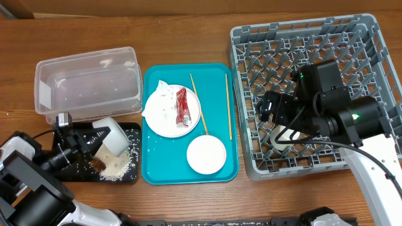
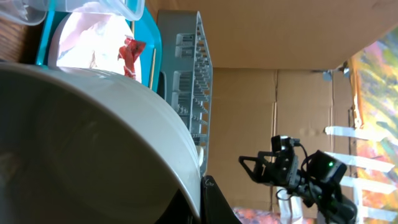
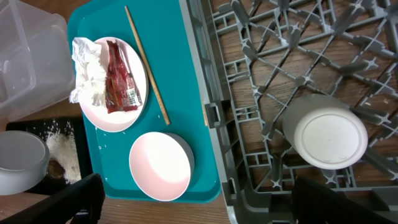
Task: Sort waste into correct bins and load items into the dishwasher
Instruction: 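Tip the rice bowl over the black tray to dump the rice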
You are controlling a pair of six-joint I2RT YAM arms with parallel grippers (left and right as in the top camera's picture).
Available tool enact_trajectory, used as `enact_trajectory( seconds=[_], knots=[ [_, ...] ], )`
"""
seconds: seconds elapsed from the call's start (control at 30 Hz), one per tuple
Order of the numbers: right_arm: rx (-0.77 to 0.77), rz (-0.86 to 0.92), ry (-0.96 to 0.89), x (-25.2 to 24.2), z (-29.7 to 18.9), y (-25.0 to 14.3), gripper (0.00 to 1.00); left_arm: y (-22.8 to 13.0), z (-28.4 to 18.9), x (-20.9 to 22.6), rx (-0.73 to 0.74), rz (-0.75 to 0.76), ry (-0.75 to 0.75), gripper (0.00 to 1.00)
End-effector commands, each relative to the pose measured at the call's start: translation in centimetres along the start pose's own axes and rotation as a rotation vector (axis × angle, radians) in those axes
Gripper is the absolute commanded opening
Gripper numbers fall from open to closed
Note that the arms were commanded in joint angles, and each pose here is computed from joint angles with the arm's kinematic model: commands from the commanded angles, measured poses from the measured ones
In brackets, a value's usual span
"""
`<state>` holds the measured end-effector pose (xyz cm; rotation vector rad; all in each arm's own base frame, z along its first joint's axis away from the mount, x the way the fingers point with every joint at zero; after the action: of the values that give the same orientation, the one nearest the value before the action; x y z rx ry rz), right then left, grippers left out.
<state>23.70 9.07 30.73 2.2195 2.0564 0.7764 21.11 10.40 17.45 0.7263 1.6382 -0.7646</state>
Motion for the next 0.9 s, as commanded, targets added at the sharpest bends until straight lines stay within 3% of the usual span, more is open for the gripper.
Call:
enact_trajectory(
  seconds=[0.0, 0.1, 0.17, 0.27, 0.4, 0.5, 0.57, 0.67, 0.8, 0.87],
  knots=[
    [-0.023, -0.015, 0.01, 0.4, -0.6, 0.3, 0.98, 0.1, 0.1, -0.5, 0.009, 0.099, 0.01, 0.04],
    [-0.024, -0.016, 0.011, 0.4, -0.6, 0.3, 0.98, 0.6, 0.0, 0.0, -0.003, 0.143, 0.025, 0.04],
    [-0.024, -0.016, 0.011, 0.4, -0.6, 0.3, 0.98, 0.2, 0.1, -0.2, 0.016, 0.02, 0.028, 0.04],
    [-0.021, -0.015, 0.009, 0.3, -0.6, 0.3, 0.98, 0.2, 0.1, -0.4, 0.016, 0.206, 0.028, 0.04],
    [-0.02, -0.015, 0.009, 0.3, -0.6, 0.3, 1.0, 0.0, 0.3, -0.5, 0.031, 0.082, 0.03, 0.04],
    [-0.02, -0.015, 0.009, 0.3, -0.6, 0.3, 1.0, -0.7, 1.3, -1.3, 0.077, 0.125, 0.036, 0.05],
    [-0.02, -0.015, 0.008, 0.3, -0.6, 0.3, 1.0, -0.9, 1.7, -1.8, 0.102, 0.242, 0.062, 0.04],
    [-0.021, -0.015, 0.009, 0.3, -0.6, 0.3, 1.0, -0.5, 1.9, -2.0, 0.118, 0.179, 0.124, 0.04],
    [-0.021, -0.015, 0.008, 0.3, -0.6, 0.3, 1.0, -2.6, 3.4, -4.7, 0.219, 0.276, 0.152, 0.04],
    [-0.034, -0.018, 0.015, 0.4, -0.6, 0.5, 1.0, -3.8, 4.6, -6.6, 0.271, 0.304, 0.241, 0.04]
  ],
)
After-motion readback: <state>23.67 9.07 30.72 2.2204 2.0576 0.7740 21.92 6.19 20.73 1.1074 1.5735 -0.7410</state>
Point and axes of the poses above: each gripper's point midway between its finger pads, its own z axis out along the fingers, its own x axis along the line the jaws close on, y = z × x, the point moved 8 cm from there along -z, back along the fingers, and after that the axes turned 7 degrees about -z, right-handed, at the moved point
